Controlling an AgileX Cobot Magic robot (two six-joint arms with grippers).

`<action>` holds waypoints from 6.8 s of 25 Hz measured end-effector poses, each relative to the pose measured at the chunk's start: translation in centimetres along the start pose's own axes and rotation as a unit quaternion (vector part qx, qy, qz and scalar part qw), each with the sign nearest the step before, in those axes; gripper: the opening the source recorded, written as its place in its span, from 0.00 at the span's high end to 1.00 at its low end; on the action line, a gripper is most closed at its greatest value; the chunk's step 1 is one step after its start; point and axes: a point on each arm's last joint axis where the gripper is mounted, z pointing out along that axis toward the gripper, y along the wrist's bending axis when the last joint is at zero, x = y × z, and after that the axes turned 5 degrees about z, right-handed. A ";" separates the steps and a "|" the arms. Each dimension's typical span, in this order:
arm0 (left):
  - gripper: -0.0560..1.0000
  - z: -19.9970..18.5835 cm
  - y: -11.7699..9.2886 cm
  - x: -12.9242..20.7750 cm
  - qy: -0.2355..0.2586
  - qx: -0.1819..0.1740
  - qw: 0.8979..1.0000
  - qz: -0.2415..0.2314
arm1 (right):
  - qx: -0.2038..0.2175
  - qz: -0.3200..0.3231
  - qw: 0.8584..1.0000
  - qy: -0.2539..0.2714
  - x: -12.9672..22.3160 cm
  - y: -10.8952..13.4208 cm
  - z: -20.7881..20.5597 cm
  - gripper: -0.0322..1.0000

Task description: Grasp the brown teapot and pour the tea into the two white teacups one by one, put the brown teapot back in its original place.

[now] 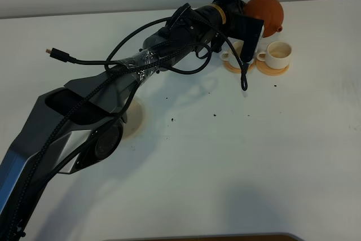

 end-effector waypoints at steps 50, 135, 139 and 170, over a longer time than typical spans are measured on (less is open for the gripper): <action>0.81 0.0 0.2 0.0 -0.001 -0.013 0.996 0.084 | 0.000 0.000 1.000 0.000 0.0 0.0 0.0 0.74; 0.81 -0.1 0.8 -1.3 -0.008 -0.039 0.982 0.183 | 0.000 0.000 1.000 0.000 0.0 0.0 0.0 0.74; 0.81 -0.1 0.9 -1.4 -0.008 -0.042 0.980 0.192 | 0.000 0.000 1.000 0.000 0.0 0.0 0.0 0.74; 0.81 0.3 0.1 -2.3 -0.022 -0.064 0.973 0.219 | 0.000 0.000 1.000 0.000 0.0 0.0 0.0 0.74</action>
